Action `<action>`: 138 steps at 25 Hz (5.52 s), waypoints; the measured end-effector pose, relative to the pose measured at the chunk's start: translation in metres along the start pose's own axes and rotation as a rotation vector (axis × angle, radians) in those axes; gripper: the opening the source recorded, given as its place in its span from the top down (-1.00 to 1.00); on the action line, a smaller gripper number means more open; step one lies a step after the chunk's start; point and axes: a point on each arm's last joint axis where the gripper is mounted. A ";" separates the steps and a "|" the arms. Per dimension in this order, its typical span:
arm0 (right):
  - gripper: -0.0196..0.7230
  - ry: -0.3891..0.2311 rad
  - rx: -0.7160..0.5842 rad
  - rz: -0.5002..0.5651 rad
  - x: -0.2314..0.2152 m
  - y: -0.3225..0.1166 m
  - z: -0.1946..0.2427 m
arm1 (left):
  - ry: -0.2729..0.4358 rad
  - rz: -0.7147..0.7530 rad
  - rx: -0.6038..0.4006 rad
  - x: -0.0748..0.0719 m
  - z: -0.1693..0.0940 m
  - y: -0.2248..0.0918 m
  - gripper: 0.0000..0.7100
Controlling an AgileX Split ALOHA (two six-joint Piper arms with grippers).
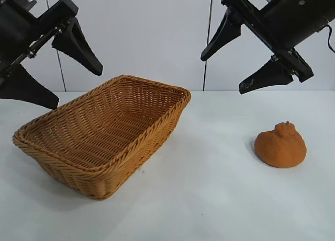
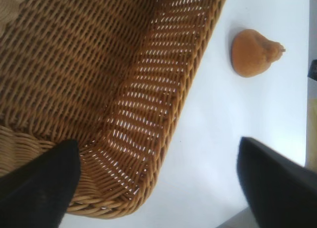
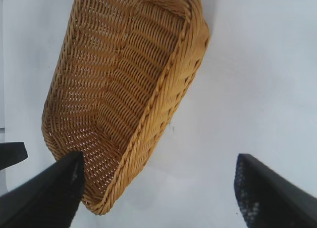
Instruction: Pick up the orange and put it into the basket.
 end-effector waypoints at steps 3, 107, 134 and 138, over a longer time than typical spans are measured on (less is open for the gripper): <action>-0.58 0.000 -0.001 0.000 0.000 0.000 0.000 | 0.000 0.000 0.000 0.000 0.000 0.000 -0.73; -0.58 0.000 0.017 0.000 0.000 -0.002 0.000 | 0.337 -0.556 0.115 0.067 0.048 0.032 0.75; -0.58 0.000 0.020 -0.001 0.000 -0.002 0.000 | 0.251 -0.081 0.430 0.079 0.111 0.035 0.75; -0.58 0.000 0.020 -0.001 0.000 -0.002 0.000 | 0.249 -0.086 0.437 0.082 0.117 0.033 0.75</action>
Point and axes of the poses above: a point on each arm's last joint axis where the gripper is mounted, z pointing out along that axis toward the gripper, x along the wrist's bending axis when the last joint is at zero, y = z × x, and after that the axes turned 15 degrees about z, right-handed
